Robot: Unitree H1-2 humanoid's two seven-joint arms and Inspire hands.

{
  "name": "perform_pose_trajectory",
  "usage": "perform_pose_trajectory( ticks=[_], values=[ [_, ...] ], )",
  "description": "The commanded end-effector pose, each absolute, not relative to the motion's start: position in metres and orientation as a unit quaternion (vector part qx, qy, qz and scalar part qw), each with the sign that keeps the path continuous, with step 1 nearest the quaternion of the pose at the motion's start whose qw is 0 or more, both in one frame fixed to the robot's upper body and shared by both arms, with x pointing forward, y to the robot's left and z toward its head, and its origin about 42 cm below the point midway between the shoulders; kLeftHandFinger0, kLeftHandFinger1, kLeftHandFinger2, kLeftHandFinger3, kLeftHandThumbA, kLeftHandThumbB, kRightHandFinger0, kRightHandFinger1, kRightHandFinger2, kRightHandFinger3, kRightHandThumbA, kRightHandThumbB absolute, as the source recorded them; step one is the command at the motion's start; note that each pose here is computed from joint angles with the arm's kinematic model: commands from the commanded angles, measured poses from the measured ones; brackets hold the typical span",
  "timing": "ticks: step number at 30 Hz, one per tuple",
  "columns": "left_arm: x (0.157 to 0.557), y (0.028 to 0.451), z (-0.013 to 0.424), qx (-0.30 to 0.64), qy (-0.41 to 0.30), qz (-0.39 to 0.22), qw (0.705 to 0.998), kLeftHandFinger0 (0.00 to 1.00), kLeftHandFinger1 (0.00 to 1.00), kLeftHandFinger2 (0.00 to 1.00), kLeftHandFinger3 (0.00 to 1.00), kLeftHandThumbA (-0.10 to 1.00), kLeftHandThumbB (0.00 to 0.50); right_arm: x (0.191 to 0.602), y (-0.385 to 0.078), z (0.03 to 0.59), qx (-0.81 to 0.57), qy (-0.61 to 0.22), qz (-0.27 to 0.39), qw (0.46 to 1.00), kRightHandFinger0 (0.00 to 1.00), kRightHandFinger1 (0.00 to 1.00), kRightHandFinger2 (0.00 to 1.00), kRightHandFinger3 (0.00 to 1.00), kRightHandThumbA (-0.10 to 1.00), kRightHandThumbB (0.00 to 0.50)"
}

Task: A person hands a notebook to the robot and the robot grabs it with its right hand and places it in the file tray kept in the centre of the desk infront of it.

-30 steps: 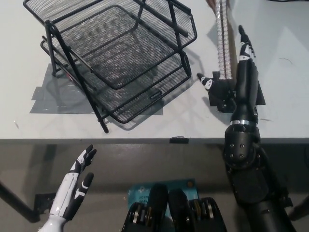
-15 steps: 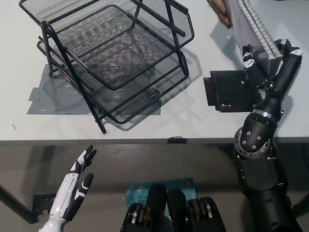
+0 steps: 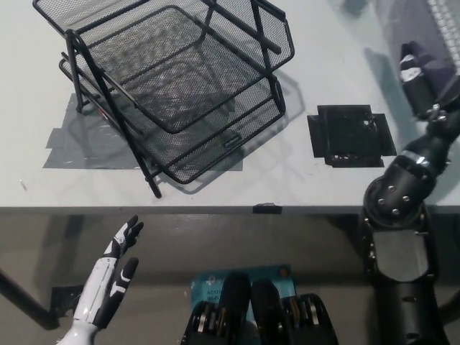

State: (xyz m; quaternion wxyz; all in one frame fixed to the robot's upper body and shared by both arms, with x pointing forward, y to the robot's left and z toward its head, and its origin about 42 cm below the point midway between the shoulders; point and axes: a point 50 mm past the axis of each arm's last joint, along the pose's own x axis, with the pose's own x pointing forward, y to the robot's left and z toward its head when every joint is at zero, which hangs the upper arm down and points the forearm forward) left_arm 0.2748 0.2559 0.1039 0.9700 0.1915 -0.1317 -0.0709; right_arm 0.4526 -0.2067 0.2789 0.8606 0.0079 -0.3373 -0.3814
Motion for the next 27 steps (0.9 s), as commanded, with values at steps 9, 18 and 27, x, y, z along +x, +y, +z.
perform_pose_trajectory(
  ticks=[9, 18, 27],
  values=[
    [0.278, 0.257, 0.113, 0.195, -0.152, -0.08, 0.966, 1.0, 1.0, 1.0, 1.0, 1.0, 0.364, 0.402, -0.228, 0.398, -0.021, -0.556, -0.338, 0.759, 0.0, 0.0, 0.0, 0.0, 0.94, 0.03],
    [0.27, 0.255, 0.107, 0.196, -0.148, -0.089, 0.965, 1.0, 1.0, 1.0, 1.0, 1.0, 0.341, 0.384, -0.184, 0.4, -0.199, -0.636, -0.216, 0.713, 0.0, 0.0, 0.0, 0.03, 0.72, 0.0],
    [0.252, 0.257, 0.095, 0.187, -0.129, -0.084, 0.97, 1.0, 1.0, 1.0, 1.0, 1.0, 0.372, 0.401, -0.16, 0.38, -0.311, -0.658, -0.156, 0.668, 0.0, 0.0, 0.01, 0.03, 0.65, 0.0]
  ],
)
